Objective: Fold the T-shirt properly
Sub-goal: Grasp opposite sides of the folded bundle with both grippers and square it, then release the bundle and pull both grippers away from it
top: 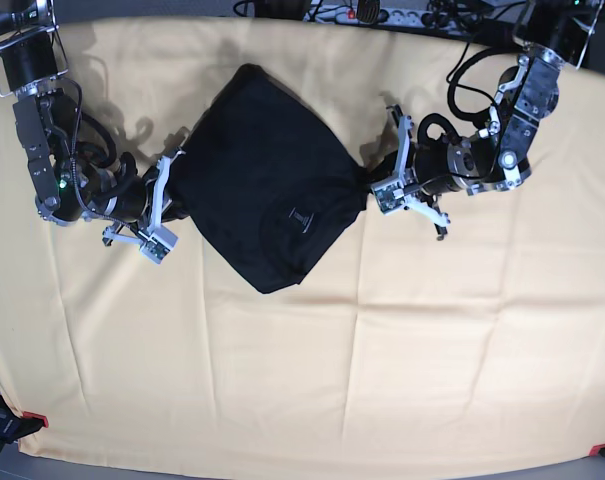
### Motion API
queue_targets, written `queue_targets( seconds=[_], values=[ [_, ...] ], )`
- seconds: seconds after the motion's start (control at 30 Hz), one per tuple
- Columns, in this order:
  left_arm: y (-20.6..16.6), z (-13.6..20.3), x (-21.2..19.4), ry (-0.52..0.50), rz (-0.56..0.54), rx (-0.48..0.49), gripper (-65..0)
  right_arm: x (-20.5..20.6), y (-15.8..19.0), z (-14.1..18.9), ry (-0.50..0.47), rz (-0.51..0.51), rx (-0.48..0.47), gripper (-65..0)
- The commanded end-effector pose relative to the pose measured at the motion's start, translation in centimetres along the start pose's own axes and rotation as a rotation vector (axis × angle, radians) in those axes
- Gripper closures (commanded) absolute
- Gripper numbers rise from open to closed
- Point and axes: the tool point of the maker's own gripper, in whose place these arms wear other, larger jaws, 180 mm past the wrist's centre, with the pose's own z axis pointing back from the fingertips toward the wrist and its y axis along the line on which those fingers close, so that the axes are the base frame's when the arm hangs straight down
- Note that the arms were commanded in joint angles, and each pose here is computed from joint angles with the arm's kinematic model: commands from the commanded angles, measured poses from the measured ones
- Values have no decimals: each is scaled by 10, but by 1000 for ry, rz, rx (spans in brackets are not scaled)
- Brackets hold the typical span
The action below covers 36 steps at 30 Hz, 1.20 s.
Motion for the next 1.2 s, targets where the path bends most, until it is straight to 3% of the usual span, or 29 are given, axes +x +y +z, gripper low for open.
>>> queue_targets(
  seconds=[0.0,0.27,0.4,0.6,0.8,1.03,1.17],
  values=[
    [15,5,13,-50,-10,30,0,-11,13,0,41,20,32,0],
    [50,-6,24,-113,32,76,0,-23,65,6,52,50,33,0],
    [72,-17,39,-198,86,96,0,-28,85,8,53,30,43,0],
    [96,-36,67,-283,141,109,0,-51,94,9,115,-16,-31,0],
    [102,-36,101,-360,112,84,0,-70,103,9,167,-77,-113,0],
    [110,-27,103,-335,151,60,0,-66,105,21,165,-123,-251,0],
    [113,-16,96,-324,137,51,0,-55,134,31,122,-130,-207,0]
  ],
)
